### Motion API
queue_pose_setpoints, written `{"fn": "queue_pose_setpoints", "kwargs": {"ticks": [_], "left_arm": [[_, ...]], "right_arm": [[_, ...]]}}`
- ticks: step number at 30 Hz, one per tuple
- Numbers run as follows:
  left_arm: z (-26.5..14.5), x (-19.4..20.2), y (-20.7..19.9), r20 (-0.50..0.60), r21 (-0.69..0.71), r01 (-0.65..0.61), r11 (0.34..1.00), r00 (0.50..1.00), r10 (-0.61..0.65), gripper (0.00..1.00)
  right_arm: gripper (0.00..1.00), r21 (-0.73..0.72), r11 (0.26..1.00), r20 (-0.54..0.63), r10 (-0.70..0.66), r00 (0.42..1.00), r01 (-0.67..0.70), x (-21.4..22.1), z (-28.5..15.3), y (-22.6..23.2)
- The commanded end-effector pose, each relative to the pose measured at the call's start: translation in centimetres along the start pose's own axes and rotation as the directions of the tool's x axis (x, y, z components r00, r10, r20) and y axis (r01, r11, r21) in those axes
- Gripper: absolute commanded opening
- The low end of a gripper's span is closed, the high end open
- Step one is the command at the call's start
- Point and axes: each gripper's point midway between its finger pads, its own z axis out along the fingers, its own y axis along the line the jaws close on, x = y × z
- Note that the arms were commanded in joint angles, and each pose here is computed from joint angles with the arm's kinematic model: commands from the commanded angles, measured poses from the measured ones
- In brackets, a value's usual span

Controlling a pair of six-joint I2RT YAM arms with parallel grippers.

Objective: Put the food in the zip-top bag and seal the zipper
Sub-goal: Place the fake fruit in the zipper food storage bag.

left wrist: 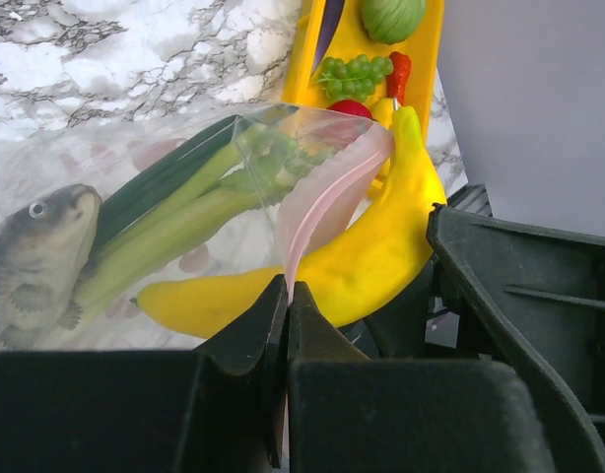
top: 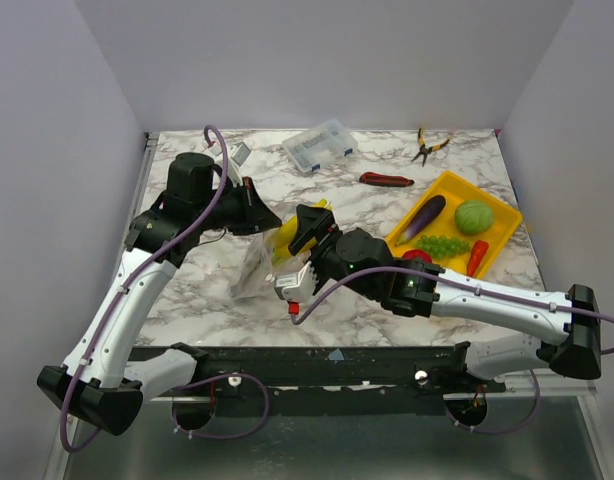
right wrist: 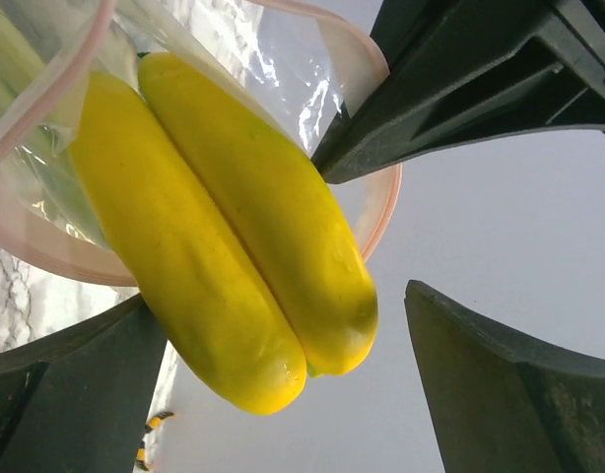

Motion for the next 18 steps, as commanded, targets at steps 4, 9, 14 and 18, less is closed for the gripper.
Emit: {"fn": "queue_pose_setpoints", "kwargs": {"ticks": [4,9,14,18], "left_arm": [[-0.2,-0.8,-0.4,0.046,0.003,-0.015,1.0,0.999,0.015,0.0],[-0.6,-0.9,-1.4,0.04,0.048,-0.023,0.999,0.999,0.021,0.0],[-1.5,-1.1,-2.3,0.052,0.073,-0.021,0.997,0.999,0.017,0.0],[-2.0,-1.5,-1.5,0.101,0.028,-0.01,1.0,0.995,0.007,0.0]], "right_arm": [[1.0,0.049,0.996,0.035,0.075,0.997,-0.077,-0.1,-2.0,-1.2],[1.0,-0.009,0.996,0.023,0.086,0.996,-0.086,0.5,-2.8,-0.6],[1.0,-0.117,0.967,0.048,0.232,0.972,-0.225,-0.2,-4.0,-0.9],[1.0,-0.113,0.908,0.056,0.411,0.91,-0.403,-0.8,-4.9,-2.4]]}}
